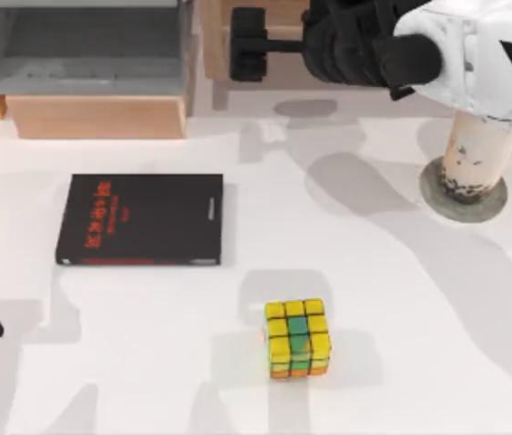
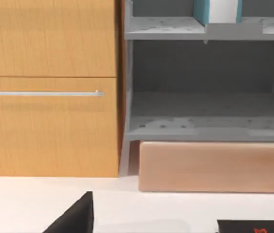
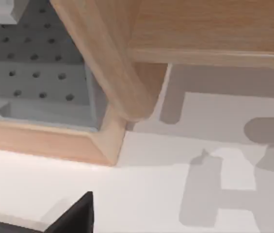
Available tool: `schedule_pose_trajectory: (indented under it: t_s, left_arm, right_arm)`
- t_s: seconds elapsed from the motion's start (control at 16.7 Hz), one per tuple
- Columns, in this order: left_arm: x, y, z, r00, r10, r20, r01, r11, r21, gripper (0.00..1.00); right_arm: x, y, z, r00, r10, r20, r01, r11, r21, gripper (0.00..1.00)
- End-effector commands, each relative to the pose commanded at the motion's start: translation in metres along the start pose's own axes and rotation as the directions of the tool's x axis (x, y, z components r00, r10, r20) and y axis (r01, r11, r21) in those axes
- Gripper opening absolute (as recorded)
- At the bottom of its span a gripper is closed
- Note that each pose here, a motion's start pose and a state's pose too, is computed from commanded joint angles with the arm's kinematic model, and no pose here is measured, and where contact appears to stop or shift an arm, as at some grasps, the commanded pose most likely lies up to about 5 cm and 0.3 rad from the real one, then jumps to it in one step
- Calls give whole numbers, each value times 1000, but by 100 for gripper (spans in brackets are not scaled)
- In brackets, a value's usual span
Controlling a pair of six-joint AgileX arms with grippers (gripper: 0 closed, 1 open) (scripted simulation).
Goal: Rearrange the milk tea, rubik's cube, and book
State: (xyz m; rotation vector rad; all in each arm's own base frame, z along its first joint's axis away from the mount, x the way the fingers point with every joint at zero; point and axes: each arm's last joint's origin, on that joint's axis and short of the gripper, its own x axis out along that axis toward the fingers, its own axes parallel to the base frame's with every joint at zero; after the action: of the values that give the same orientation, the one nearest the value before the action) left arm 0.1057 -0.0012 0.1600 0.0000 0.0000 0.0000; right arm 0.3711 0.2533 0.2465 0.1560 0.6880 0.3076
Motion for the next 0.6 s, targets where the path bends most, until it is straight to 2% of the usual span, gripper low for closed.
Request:
schedule_pose_trajectory:
  t_s: [0.12, 0.3, 0.42, 0.6]
  left_arm:
    - [0, 0, 0, 1000, 0, 0, 0, 1000, 0, 100]
    - [0, 0, 0, 1000, 0, 0, 0, 1000, 0, 100]
    - [0, 0, 0, 1000, 0, 0, 0, 1000, 0, 100]
    - [0, 0, 0, 1000, 0, 0, 0, 1000, 0, 100]
  right_arm:
    - [-4, 16, -22, 976, -27, -218, 29, 1000, 6, 100]
    - [-16, 35, -56, 865, -97, -492, 106, 994, -9, 100]
    - [-25, 44, -75, 776, -146, -614, 160, 987, -32, 100]
    - [-38, 53, -95, 661, -207, -721, 225, 972, -73, 100]
